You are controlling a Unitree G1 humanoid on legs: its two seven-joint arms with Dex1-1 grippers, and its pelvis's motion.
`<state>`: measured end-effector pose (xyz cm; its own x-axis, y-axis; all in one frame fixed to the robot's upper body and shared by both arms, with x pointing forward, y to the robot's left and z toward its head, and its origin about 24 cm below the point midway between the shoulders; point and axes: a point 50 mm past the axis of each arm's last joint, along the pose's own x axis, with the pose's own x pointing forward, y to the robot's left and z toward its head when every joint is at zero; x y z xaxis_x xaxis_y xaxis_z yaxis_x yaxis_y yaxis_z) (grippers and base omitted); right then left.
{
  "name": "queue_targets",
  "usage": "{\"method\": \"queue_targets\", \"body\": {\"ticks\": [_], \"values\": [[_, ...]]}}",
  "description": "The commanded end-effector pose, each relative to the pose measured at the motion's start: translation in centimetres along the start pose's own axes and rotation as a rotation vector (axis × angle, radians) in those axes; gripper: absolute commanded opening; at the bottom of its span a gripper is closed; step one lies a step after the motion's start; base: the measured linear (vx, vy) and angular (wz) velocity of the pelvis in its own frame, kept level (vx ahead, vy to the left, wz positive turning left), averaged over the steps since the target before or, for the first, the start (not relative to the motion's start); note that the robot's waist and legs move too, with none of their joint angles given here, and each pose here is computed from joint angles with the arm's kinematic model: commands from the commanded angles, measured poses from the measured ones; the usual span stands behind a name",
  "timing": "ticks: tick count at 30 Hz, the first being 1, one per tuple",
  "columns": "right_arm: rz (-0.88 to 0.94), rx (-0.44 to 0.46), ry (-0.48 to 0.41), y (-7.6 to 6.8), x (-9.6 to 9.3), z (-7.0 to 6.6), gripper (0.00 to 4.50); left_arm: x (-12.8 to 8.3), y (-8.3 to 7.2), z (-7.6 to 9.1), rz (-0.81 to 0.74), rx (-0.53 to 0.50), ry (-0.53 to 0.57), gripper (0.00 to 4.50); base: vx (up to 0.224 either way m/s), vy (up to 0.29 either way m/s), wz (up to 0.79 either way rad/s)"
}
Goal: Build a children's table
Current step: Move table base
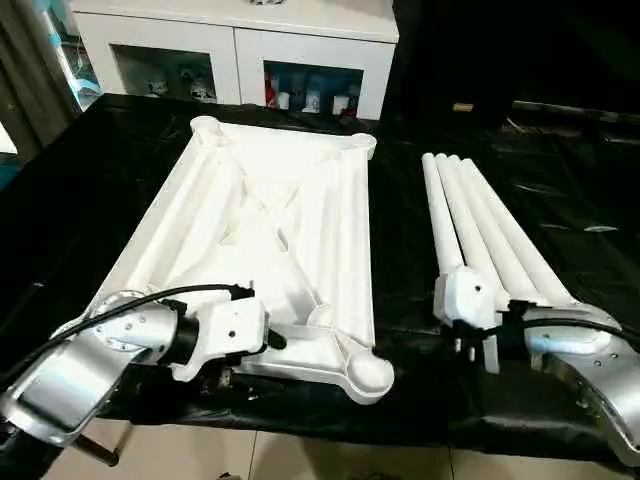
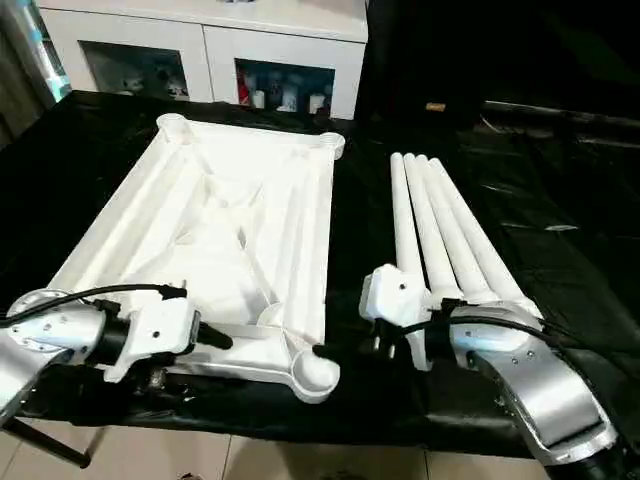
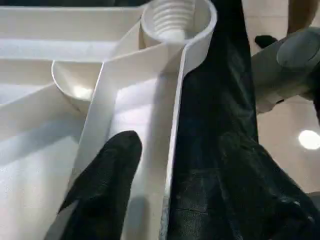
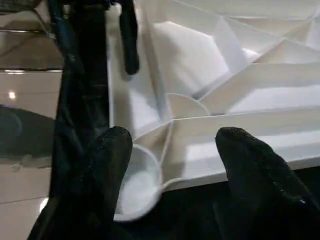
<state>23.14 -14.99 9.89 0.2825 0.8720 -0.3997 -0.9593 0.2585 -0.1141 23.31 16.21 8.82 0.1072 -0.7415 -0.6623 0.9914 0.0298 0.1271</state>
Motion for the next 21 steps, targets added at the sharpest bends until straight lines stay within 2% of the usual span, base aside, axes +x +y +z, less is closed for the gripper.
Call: {"method": "queue_targets", "body": {"ticks": [1,3,5,8,14,21], "values": [[0.016,0.004,0.005,0.3,0.3,0.0,3.11,0.2,0.2,0.0,0.008,0.012,0.036,2.47,0.000,0.000,0.00],[0.014,0.024,0.011,-0.1,1.1,-0.6,3.11,0.4,0.5,-0.4,0.055,-0.002,0.077,2.38,0.000,0.000,0.00],[0.009,0.029,0.014,-0.4,1.5,-0.9,3.11,0.5,0.6,-0.5,0.077,-0.011,0.082,2.10,0.000,0.000,0.00],[-0.005,0.036,0.021,-1.5,1.9,-1.4,3.11,0.8,0.7,-0.7,0.102,-0.020,0.090,1.88,0.000,0.000,0.00],[-0.024,0.045,0.036,-3.2,1.2,-2.7,3.11,1.1,1.0,-0.9,0.138,0.024,0.107,1.42,0.000,0.000,0.00],[-0.028,0.042,0.038,-3.6,0.7,-3.7,3.11,1.0,1.5,-0.4,0.189,0.094,0.086,0.90,0.000,0.000,0.00]]}}
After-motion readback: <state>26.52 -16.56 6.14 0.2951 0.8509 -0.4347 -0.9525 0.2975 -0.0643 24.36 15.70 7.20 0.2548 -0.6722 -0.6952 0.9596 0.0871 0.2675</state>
